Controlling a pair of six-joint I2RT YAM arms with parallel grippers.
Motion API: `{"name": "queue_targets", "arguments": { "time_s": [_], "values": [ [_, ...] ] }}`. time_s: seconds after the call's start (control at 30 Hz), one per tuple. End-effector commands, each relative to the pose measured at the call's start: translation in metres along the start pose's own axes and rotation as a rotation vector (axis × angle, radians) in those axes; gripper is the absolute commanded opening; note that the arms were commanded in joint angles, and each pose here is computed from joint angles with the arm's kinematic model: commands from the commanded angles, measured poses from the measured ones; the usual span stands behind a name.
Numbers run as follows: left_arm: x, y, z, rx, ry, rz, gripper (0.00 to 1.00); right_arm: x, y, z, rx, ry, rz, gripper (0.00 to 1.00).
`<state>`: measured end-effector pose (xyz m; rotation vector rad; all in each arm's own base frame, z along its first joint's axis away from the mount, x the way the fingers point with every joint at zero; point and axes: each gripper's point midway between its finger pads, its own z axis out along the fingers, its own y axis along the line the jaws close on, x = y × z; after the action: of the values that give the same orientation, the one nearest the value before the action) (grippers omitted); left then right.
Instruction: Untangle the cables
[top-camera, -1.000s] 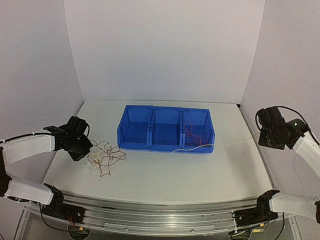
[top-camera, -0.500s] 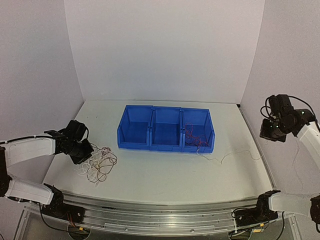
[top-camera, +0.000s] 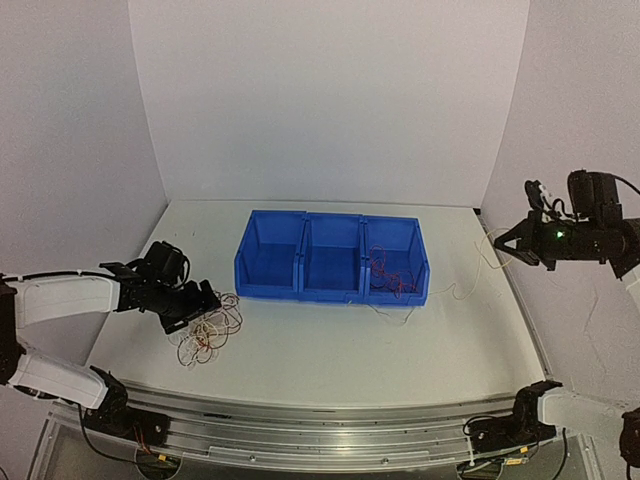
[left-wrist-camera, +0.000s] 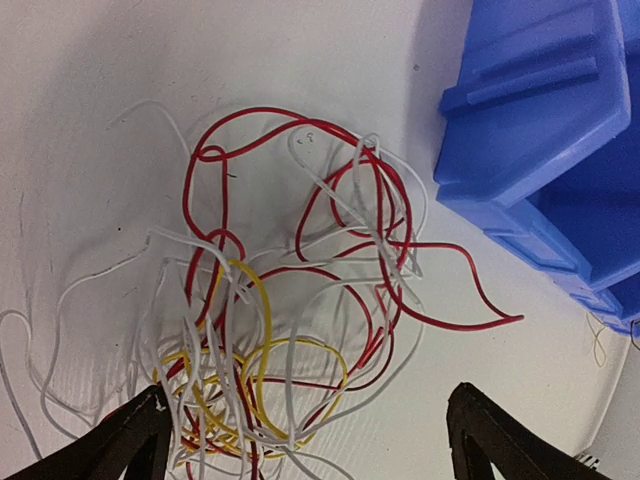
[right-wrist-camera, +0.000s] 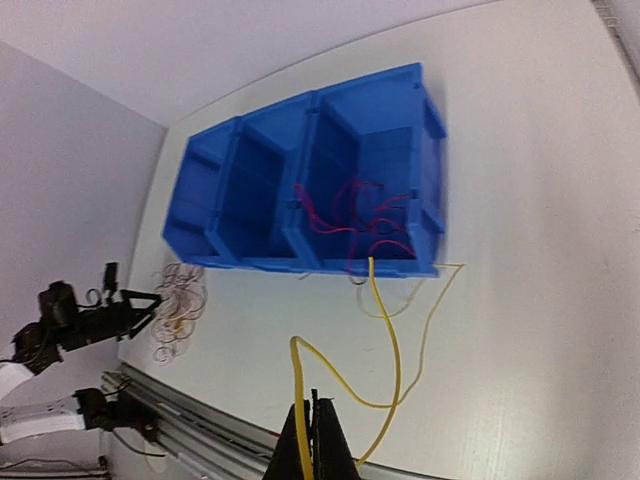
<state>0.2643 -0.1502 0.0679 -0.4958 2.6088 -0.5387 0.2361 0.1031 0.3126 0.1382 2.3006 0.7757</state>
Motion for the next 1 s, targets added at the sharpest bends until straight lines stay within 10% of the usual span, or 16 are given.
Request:
{"name": "queue_targets", "arguments": {
  "time_s": [0.0,0.47,0.97],
  "values": [
    [-0.021,-0.028,-0.025,0.049,-0.082,0.059,1.00,-0.011,0.072,-0.023,-0.336,0.039,-0.010,0.00],
    [-0.053,-0.050,-0.055,0.054,-0.191,0.102,1.00,-0.054,0.163,-0.087,-0.672,0.008,-0.078,0.00],
    [-0.058,-0.070,-0.058,0.130,-0.202,0.165,1.00,-0.113,0.242,-0.012,-0.696,-0.049,-0.172,0.00]
  ]
}}
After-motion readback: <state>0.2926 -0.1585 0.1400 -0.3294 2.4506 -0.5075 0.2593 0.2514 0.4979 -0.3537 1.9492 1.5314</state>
